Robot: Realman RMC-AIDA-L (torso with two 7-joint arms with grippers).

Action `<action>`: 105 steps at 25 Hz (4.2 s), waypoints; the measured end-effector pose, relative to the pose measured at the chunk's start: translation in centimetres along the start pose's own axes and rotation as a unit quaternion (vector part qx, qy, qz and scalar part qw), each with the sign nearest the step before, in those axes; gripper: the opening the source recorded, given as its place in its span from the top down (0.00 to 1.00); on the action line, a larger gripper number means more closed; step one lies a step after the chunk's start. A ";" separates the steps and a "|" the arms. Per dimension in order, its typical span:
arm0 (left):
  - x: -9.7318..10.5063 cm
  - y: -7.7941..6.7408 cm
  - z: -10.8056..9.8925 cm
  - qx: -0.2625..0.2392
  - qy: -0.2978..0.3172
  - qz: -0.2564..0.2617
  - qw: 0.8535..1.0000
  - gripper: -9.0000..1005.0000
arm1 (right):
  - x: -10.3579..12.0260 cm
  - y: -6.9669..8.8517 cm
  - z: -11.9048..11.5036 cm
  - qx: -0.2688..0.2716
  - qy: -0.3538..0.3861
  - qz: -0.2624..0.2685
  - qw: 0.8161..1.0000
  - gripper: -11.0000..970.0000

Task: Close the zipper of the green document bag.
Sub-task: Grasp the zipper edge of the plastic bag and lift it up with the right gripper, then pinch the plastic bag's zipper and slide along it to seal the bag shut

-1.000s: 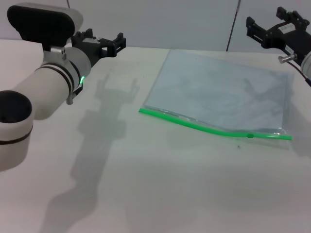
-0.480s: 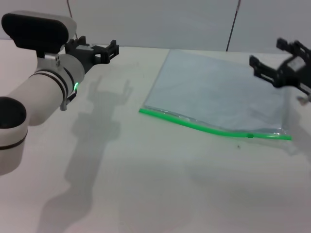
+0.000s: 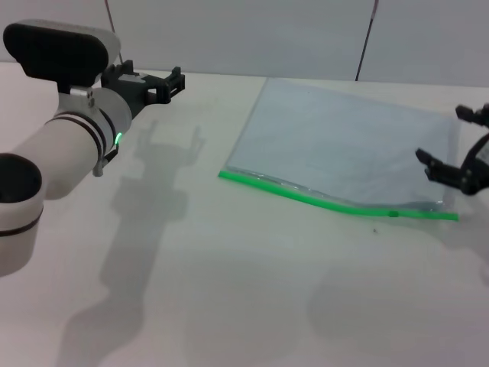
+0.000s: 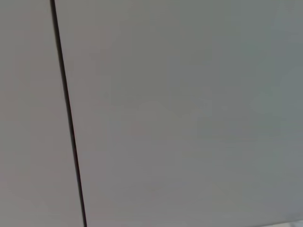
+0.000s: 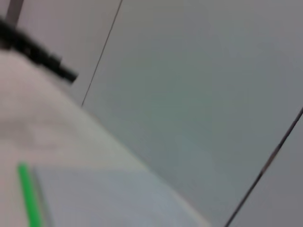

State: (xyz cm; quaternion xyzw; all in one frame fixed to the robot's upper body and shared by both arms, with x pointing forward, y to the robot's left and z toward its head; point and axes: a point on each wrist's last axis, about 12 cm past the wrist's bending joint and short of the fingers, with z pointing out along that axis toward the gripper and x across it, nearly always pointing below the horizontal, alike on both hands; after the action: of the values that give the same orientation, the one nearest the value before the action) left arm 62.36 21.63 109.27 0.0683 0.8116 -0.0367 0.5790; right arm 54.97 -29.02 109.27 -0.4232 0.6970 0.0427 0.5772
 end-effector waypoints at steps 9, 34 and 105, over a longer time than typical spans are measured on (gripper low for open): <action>0.3 0.2 -0.1 -0.003 0.004 -0.003 1.000 0.14 | 1.3 1.1 -1.8 -0.051 0.043 -0.054 0.996 0.09; 0.4 1.2 0.0 -0.017 0.006 -0.013 1.000 0.14 | 2.7 2.4 -0.2 -0.041 0.155 -0.216 0.963 0.10; -3.3 -9.6 -3.0 0.347 -0.078 0.366 0.860 0.15 | -2.3 0.4 3.1 -0.070 0.040 -0.065 0.995 0.93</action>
State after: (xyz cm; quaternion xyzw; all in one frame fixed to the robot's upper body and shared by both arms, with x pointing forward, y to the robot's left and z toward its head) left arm 59.14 12.36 113.22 0.5539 0.6152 -0.1071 0.5507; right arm 57.00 -25.84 110.00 -0.5085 0.6861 0.0369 0.5190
